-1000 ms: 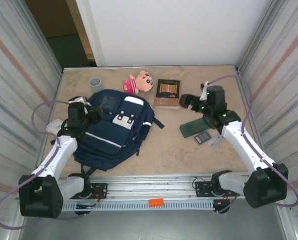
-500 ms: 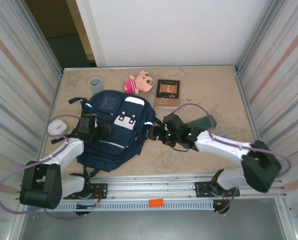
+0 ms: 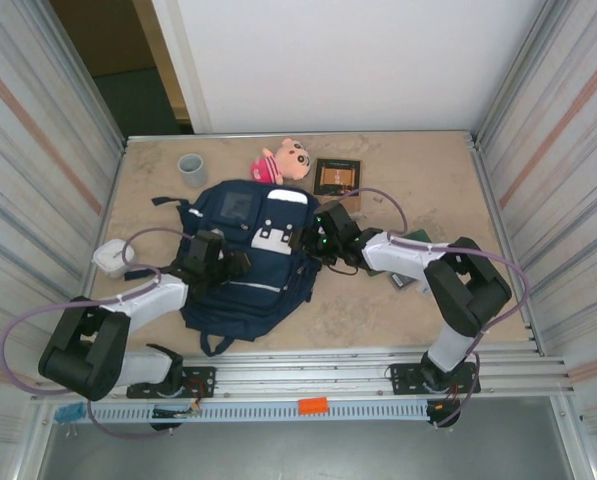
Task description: Pack the student bag
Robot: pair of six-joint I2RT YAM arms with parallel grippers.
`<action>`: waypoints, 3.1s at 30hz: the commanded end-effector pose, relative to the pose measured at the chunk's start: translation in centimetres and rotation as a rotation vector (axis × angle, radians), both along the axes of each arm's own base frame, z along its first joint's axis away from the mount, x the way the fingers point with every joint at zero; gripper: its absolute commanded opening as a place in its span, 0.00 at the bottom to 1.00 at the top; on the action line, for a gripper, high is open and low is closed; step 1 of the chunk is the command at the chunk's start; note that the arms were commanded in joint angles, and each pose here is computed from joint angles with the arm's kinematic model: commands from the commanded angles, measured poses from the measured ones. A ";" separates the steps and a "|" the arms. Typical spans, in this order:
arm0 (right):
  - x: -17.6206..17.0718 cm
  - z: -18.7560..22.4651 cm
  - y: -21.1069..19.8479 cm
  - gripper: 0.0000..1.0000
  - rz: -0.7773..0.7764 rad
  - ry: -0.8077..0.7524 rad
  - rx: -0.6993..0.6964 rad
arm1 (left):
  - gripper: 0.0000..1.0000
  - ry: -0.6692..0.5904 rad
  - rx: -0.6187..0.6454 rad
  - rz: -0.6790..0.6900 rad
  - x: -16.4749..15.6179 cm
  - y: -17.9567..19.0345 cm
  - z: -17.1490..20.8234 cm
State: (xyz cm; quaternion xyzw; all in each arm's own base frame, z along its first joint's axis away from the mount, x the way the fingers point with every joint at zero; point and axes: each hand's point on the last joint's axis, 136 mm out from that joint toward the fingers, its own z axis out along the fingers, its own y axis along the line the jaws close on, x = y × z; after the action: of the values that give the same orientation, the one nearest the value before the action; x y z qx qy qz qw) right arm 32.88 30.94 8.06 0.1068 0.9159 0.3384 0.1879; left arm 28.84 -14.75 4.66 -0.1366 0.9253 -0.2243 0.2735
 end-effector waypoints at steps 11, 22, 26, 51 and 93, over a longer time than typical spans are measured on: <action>1.1 2.1 -0.7 0.63 0.064 -0.042 -0.011 | 0.55 0.107 0.017 0.032 -4.0 0.0 -1.4; -5.7 0.2 -5.5 0.68 -0.007 0.050 -0.071 | 0.54 0.059 -0.140 0.127 -5.3 4.6 2.1; -4.9 -0.5 -3.9 0.60 0.009 0.035 -0.035 | 0.49 0.110 -0.147 0.116 -6.7 4.7 0.3; 0.2 1.6 -2.8 0.67 0.054 -0.107 -0.047 | 0.68 -0.188 0.049 -0.229 -4.9 2.2 9.9; -7.1 5.9 -8.9 0.78 0.256 -0.512 -0.118 | 0.00 -0.464 0.614 -1.376 -5.4 -9.7 8.9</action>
State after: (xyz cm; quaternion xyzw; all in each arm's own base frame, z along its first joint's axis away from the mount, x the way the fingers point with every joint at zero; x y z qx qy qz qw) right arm 26.09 21.01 14.60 -0.0313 0.8714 0.3207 0.3699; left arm 25.23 -23.43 9.63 0.5845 0.7726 -0.0404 0.2445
